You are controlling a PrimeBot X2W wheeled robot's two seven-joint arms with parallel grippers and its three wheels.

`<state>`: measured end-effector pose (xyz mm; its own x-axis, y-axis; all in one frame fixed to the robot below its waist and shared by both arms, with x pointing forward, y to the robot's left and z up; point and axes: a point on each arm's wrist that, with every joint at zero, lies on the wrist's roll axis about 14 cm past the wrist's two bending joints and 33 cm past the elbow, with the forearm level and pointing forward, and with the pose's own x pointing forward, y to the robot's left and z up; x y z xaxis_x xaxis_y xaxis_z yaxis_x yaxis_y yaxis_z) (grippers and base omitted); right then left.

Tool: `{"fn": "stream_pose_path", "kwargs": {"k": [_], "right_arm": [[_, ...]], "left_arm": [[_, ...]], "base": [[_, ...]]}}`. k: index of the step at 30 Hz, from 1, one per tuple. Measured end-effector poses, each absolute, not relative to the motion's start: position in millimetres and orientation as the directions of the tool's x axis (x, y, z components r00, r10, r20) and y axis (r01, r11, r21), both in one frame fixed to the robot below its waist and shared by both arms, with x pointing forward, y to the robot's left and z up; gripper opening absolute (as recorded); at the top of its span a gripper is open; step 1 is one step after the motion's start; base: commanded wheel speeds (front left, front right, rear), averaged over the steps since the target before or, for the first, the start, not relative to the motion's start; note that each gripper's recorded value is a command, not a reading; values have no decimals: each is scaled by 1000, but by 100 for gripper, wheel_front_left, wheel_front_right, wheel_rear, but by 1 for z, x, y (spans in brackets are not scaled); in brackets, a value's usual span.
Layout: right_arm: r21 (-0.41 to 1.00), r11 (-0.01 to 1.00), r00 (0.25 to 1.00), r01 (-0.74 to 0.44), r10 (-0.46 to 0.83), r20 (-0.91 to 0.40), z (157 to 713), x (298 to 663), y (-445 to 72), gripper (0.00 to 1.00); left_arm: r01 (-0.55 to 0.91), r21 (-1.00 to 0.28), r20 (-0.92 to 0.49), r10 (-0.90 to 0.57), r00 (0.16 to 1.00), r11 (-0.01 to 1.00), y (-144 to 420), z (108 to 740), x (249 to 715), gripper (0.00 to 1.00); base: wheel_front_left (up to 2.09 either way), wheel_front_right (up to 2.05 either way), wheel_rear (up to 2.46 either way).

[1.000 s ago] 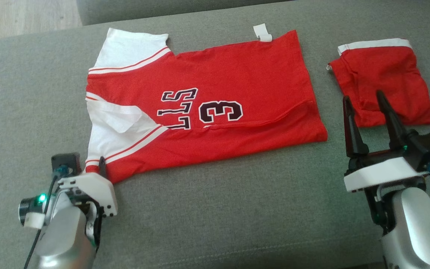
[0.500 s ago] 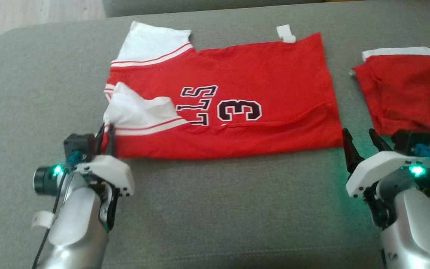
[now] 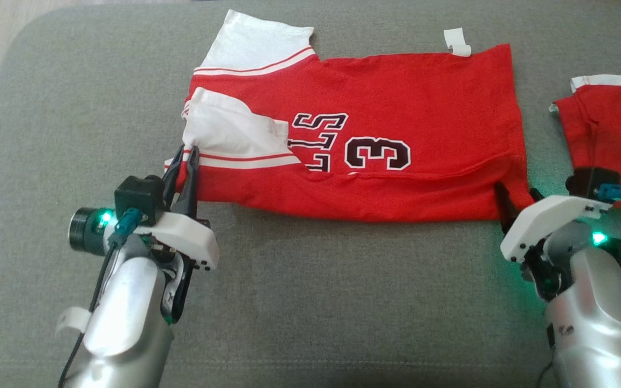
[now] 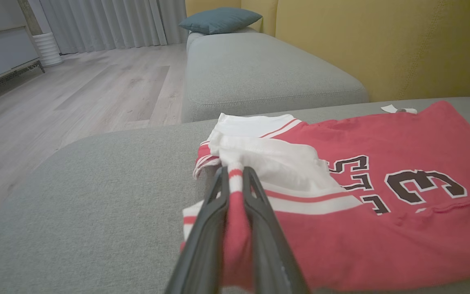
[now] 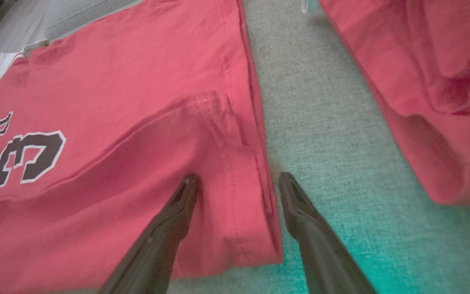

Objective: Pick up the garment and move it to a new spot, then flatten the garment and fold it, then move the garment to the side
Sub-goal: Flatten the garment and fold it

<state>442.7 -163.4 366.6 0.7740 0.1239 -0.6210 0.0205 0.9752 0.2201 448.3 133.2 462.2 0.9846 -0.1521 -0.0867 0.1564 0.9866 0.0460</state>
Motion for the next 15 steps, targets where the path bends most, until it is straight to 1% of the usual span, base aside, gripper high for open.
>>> {"fn": "stream_pose_path", "kwargs": {"k": [1,2,3,6,10,15], "right_arm": [[222,975,772,22,125,-624,366,445,-163,80],[225,974,771,24,126,-625,367,447,-162,8],[225,974,770,26,124,-625,367,448,-163,0],[221,975,763,37,116,-636,365,446,-166,0],[220,974,772,52,100,-628,368,442,-171,0],[218,973,795,74,75,-602,380,438,-181,0]], "left_arm": [[157,46,-88,-153,984,987,133,462,448,0],[157,46,-87,-152,985,987,134,462,448,0],[157,46,-85,-152,985,987,134,462,448,0],[160,47,-83,-156,984,986,133,463,449,0],[169,51,-80,-164,983,984,130,466,448,0],[181,50,-128,-173,977,982,128,451,435,0]], "base": [[0,0,0],[0,0,0],[0,0,0],[0,0,0],[0,0,0],[0,0,0]]}}
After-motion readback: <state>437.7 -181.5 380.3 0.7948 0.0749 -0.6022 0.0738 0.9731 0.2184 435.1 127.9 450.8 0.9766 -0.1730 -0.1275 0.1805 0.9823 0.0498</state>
